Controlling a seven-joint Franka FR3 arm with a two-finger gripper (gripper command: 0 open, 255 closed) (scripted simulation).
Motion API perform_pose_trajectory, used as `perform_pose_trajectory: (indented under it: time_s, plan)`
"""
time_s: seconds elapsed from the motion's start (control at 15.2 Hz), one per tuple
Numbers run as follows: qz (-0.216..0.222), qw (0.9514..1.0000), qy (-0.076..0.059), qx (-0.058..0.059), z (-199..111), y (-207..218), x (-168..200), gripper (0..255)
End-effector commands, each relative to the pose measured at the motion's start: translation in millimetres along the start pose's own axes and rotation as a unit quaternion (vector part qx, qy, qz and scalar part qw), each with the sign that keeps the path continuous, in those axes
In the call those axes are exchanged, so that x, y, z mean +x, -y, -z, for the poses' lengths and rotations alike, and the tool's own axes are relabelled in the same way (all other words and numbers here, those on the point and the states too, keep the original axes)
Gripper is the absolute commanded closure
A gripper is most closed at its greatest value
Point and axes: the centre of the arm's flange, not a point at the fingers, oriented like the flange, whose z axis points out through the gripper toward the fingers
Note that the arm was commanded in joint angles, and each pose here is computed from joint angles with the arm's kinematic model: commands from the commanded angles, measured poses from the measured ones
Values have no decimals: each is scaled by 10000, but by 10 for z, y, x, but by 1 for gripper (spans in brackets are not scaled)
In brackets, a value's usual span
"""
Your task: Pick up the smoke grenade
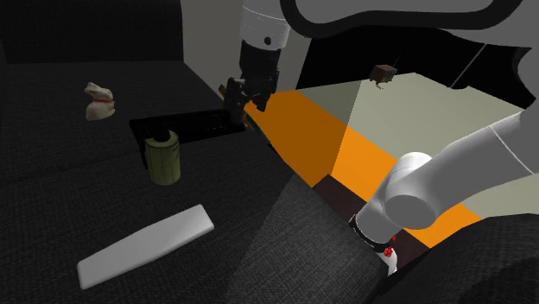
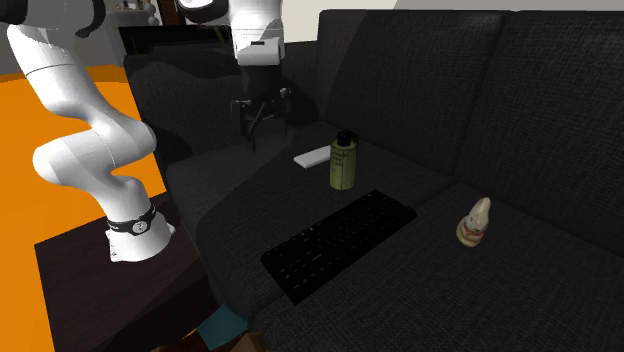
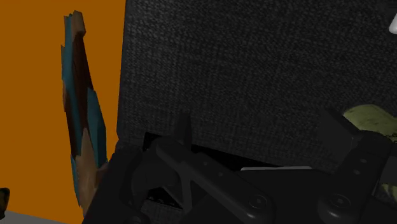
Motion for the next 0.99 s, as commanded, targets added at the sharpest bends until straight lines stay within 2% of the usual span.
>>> perform_pose_trajectory:
  time_s: [0.0, 0.73, 0.92]
  plan:
    - [22, 10000, -1, 54, -2, 263, 124, 0]
    - [157, 9994, -10, 299, 9, 1537, 656, 0]
    - [160, 9994, -10, 306, -96, 1571, 667, 0]
